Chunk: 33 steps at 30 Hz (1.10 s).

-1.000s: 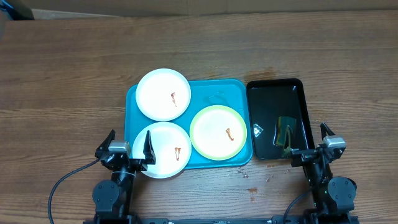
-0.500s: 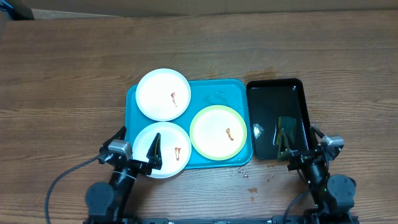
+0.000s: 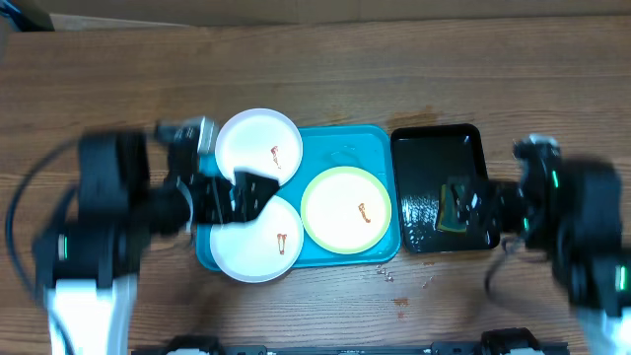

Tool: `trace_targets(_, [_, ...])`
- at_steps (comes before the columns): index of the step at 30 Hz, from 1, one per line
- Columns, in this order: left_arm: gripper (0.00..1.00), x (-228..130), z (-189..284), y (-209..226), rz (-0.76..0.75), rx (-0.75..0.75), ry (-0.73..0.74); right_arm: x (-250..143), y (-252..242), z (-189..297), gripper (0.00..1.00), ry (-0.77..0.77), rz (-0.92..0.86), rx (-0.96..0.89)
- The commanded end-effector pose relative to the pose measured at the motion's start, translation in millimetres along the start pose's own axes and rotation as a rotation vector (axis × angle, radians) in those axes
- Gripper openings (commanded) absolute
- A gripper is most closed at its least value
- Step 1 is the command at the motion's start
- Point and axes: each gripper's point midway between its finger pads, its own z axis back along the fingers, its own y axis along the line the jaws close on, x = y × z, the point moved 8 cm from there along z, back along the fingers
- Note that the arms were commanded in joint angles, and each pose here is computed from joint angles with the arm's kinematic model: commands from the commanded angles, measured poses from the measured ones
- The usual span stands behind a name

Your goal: Clean dirty plates on tray and stack at the side

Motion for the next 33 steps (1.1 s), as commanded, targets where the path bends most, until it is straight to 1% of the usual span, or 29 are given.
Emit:
trace_targets(1, [1.00,23.7,-17.7,1.5,0.005,-0.026,0.104,28.1,8.7,-8.0,1.00,0.138,-0.011,0.002])
trace_targets(5, [1.00,30.9,-56.1,23.0,0.072,0.007,0.227,34.3,1.6,-40.7,1.00,0.325,-0.051,-0.045])
trace_targets(8, [1.00,27.8,-88.7,35.6,0.050,0.111,0.303,33.7,-4.2,-64.5,0.98,0.409,-0.073,-0.066])
trace_targets(10, [1.00,23.4,-110.6,42.9,0.048,0.215,0.337,32.5,-9.4,-77.0,0.91,0.446,-0.079,-0.095])
trace_targets(13, [1.00,17.1,-139.3,44.4,0.005,0.299,0.364,27.8,-14.8,-86.7,0.83,0.483,-0.082,-0.130])
trace_targets(16, [1.00,14.9,-168.9,37.6,-0.061,0.301,0.378,17.2,-17.5,-91.8,0.80,0.523,-0.116,-0.147])
trace_targets(19, [1.00,14.9,-195.1,34.5,-0.100,0.283,0.387,4.6,-26.0,-95.8,0.79,0.570,-0.107,-0.218])
trace_targets(20, [0.95,14.5,-201.9,36.0,-0.101,0.284,0.395,0.4,-28.4,-97.7,0.79,0.582,-0.122,-0.233])
trace_targets(22, [0.75,11.0,-211.1,42.3,-0.070,0.300,0.427,-4.9,-31.1,-102.0,0.79,0.595,-0.139,-0.241])
trace_targets(25, [0.55,3.5,-219.5,55.3,-0.040,0.361,0.488,-11.3,-32.3,-111.4,0.79,0.591,-0.171,-0.251])
trace_targets(26, [0.53,1.8,-221.7,60.7,-0.032,0.399,0.500,-13.3,-32.2,-115.2,0.79,0.588,-0.167,-0.249])
trace_targets(27, [0.53,0.1,-224.0,68.3,-0.023,0.455,0.512,-15.2,-32.0,-119.8,0.79,0.582,-0.159,-0.245])
trace_targets(29, [0.52,-2.4,-227.5,75.5,-0.025,0.504,0.531,-18.3,-32.0,-128.4,0.79,0.566,-0.153,-0.239])
trace_targets(31, [0.51,-4.7,-231.8,79.7,-0.021,0.518,0.549,-21.2,-33.2,-134.7,0.80,0.555,-0.157,-0.237])
trace_targets(33, [0.53,-5.1,-234.1,81.3,-0.020,0.520,0.553,-24.5,-35.1,-138.3,0.80,0.555,-0.156,-0.237])
